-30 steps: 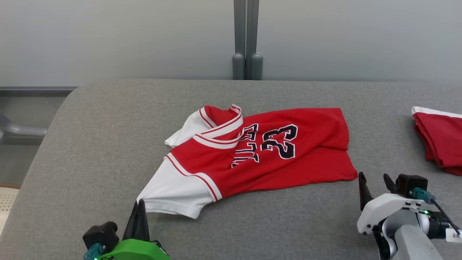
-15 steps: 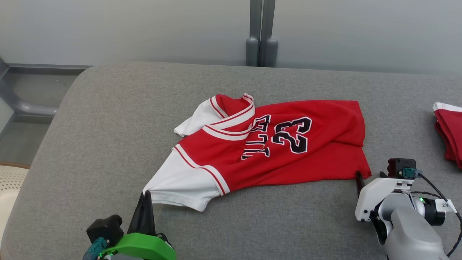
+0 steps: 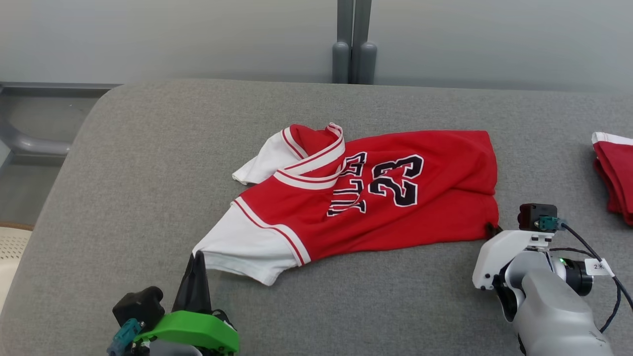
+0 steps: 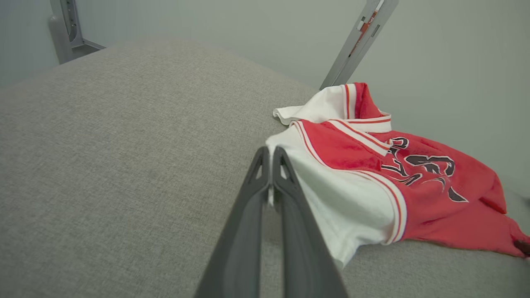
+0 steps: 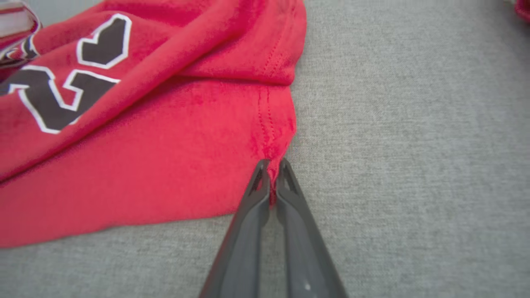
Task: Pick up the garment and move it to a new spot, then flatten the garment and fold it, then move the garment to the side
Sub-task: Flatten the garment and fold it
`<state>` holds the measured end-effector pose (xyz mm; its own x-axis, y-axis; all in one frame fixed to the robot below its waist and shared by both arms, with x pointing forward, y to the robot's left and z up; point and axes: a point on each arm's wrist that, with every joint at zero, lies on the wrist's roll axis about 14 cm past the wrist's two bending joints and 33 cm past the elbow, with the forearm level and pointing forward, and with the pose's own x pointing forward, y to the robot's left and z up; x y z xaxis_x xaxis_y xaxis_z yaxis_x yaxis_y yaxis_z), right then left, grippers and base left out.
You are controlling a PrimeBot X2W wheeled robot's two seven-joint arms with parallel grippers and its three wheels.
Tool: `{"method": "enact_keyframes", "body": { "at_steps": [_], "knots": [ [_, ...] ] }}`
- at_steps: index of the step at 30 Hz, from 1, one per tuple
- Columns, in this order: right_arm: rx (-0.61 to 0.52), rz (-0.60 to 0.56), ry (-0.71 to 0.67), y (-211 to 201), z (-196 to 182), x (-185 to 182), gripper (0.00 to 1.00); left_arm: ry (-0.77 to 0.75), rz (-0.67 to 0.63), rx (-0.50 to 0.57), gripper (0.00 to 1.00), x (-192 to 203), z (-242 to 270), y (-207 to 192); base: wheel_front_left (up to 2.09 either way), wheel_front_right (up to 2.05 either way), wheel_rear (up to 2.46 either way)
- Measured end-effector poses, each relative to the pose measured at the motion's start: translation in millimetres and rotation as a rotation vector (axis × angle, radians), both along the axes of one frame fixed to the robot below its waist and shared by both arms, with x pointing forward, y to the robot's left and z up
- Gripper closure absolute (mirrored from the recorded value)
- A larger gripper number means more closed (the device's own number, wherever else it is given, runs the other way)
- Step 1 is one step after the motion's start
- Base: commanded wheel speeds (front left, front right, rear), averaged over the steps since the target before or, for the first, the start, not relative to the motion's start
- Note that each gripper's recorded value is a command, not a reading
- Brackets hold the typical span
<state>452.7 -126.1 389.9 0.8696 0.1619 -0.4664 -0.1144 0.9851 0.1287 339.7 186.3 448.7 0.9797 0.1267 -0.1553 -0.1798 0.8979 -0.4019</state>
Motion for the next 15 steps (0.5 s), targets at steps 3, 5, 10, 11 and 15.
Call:
{"method": "enact_keyframes", "body": {
  "at_steps": [3, 5, 10, 11, 15],
  "knots": [
    [0.034, -0.01, -0.054, 4.2, 14.0, 5.4, 1.0, -0.036, -0.008, -0.033, 1.0, 5.3, 9.3, -3.3, 0.0, 0.0, 0.0],
    [0.055, -0.015, -0.1, 6.3, 27.2, 10.4, 1.0, -0.066, -0.021, -0.05, 1.0, 9.6, 17.5, -7.4, 0.0, 0.0, 0.0],
    [0.099, 0.022, -0.252, 18.8, 72.0, 19.1, 1.0, -0.186, -0.062, -0.095, 1.0, 24.6, 53.7, -18.0, 0.0, 0.0, 0.0],
    [0.111, 0.028, -0.287, 20.3, 82.4, 19.7, 1.0, -0.218, -0.074, -0.097, 1.0, 27.8, 63.8, -19.9, 0.0, 0.0, 0.0],
    [0.141, 0.038, -0.434, 6.8, 126.3, 18.9, 1.0, -0.37, -0.128, -0.101, 1.0, 37.8, 112.8, -27.8, 0.0, 0.0, 0.0]
  ]
}}
